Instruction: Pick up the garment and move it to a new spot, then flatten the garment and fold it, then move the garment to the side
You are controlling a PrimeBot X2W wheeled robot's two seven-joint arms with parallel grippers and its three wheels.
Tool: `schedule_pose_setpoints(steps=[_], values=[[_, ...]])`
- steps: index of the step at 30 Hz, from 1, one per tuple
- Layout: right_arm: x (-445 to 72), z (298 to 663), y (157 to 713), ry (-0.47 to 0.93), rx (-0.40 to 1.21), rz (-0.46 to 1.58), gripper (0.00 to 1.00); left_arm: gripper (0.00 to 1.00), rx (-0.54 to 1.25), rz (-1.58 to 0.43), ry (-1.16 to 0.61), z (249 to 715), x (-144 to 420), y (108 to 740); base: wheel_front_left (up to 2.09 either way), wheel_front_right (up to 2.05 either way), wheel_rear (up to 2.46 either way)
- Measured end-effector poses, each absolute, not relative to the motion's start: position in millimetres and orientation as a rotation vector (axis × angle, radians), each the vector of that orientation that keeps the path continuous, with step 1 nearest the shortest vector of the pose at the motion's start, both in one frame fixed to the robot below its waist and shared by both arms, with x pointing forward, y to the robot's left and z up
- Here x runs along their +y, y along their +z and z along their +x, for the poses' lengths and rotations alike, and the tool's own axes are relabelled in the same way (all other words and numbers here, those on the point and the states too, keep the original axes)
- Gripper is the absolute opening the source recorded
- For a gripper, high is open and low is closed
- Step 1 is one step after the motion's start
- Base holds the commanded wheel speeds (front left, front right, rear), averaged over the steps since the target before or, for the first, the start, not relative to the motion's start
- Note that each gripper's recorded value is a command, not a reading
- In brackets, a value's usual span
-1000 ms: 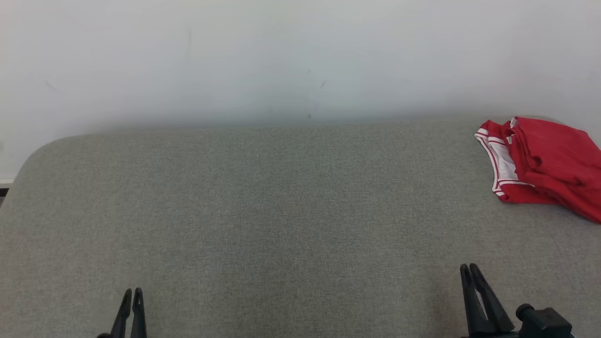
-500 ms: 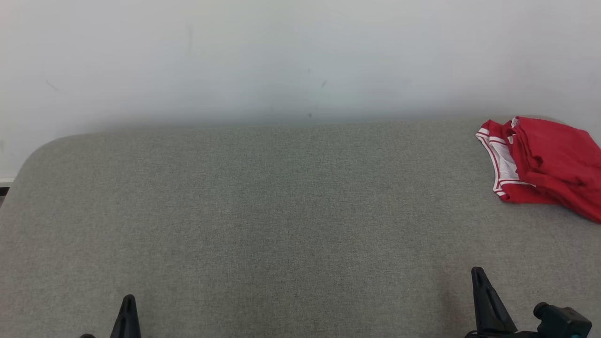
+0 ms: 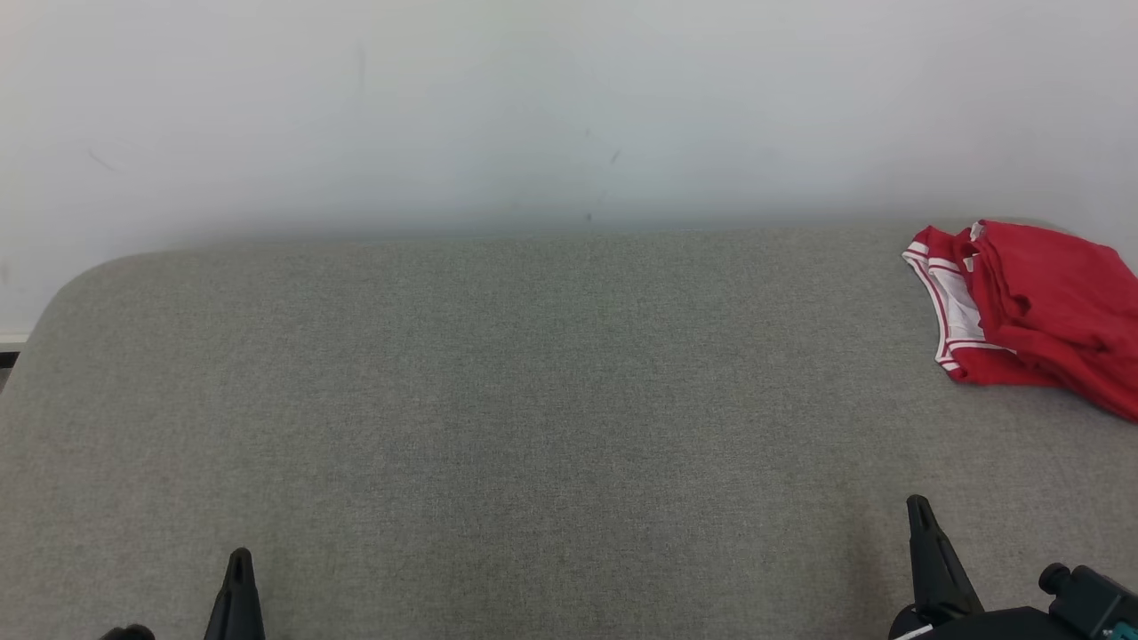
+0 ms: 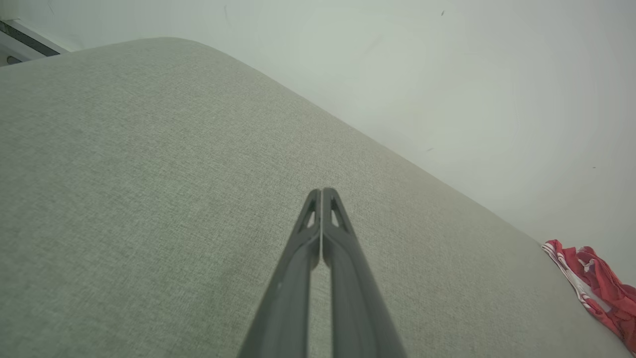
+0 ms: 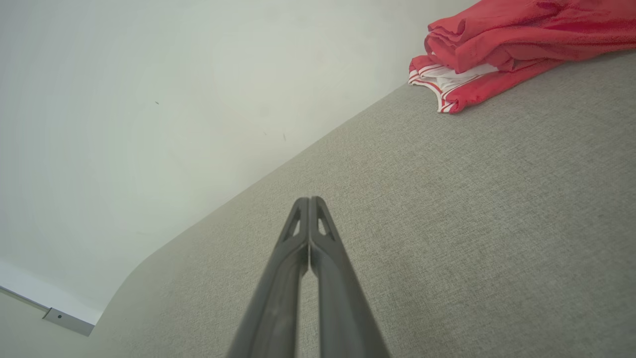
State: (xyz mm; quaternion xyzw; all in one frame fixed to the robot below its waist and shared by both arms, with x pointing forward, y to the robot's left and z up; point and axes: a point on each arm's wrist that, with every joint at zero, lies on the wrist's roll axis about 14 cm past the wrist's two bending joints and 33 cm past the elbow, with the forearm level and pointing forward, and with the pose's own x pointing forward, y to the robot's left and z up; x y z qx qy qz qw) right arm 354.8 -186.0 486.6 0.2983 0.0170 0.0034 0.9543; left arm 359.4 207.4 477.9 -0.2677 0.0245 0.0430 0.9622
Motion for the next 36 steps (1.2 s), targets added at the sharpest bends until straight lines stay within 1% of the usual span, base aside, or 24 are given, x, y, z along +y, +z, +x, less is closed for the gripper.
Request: schedule_pose_setpoints(steps=[36], values=[[-196, 370, 491, -0.036, 0.039, 1.065, 0.00, 0.00, 0.055, -1.037, 0.092, 373, 206, 484, 0.00, 0.00, 0.00]])
